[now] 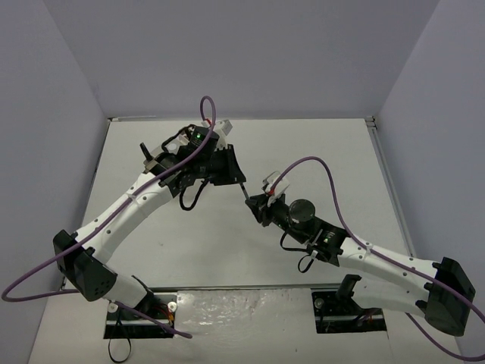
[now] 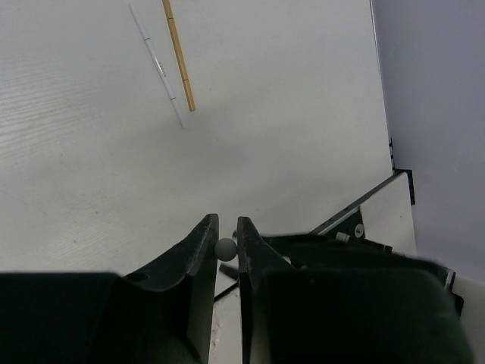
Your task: Organize the makeup
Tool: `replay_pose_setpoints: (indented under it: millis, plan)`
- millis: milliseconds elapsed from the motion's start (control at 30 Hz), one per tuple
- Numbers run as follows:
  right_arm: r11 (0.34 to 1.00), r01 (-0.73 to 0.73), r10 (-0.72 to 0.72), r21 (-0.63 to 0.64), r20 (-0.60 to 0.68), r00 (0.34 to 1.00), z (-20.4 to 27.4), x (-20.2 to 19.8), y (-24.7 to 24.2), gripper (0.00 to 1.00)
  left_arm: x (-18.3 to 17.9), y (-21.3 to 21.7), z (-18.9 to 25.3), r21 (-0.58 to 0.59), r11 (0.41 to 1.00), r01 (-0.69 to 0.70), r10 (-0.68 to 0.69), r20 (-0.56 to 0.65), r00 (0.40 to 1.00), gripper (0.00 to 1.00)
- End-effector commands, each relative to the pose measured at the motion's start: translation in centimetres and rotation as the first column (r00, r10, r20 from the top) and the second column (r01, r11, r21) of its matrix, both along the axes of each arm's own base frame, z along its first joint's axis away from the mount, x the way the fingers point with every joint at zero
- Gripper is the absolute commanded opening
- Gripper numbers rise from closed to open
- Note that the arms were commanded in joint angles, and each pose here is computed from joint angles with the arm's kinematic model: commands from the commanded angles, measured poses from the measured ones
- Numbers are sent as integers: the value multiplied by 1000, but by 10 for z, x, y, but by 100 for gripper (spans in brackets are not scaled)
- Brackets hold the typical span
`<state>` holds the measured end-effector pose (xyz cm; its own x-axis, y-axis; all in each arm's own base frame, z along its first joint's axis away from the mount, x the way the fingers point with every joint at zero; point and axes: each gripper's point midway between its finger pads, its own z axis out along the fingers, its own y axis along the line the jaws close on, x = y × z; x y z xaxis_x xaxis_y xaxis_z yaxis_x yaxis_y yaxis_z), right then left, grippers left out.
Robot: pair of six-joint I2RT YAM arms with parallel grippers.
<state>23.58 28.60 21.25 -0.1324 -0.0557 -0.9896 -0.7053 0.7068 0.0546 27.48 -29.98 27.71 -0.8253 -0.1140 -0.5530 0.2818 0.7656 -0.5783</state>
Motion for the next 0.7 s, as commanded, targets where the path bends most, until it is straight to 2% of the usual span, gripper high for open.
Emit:
replay_pose_setpoints:
  millis: [0, 67, 167, 333, 467, 667]
  plan:
    - [990, 17, -32, 141, 99, 995, 53, 4, 1, 58, 2, -6, 31, -53, 999, 11, -6, 99, 995, 0]
    - [989, 52, -64, 139, 83, 994, 53, 7, -4, 76, 8, 6, 33, -9, 1000, -20, 21, 147, 989, 0]
    - [986, 108, -116, 125, 54, 992, 50, 11, -13, 94, 25, 41, 37, 93, 988, -123, 98, 236, 967, 0]
    - [977, 185, -188, 104, 20, 982, 40, 12, -31, 100, 63, 121, 46, 177, 924, -340, 267, 336, 903, 0]
    - [966, 243, -244, 93, 1, 970, 33, 12, -46, 100, 95, 197, 58, 182, 835, -519, 410, 422, 808, 0]
    - [955, 288, -288, 67, -19, 957, 23, 13, -56, 100, 127, 264, 56, 175, 737, -653, 522, 467, 714, 0]
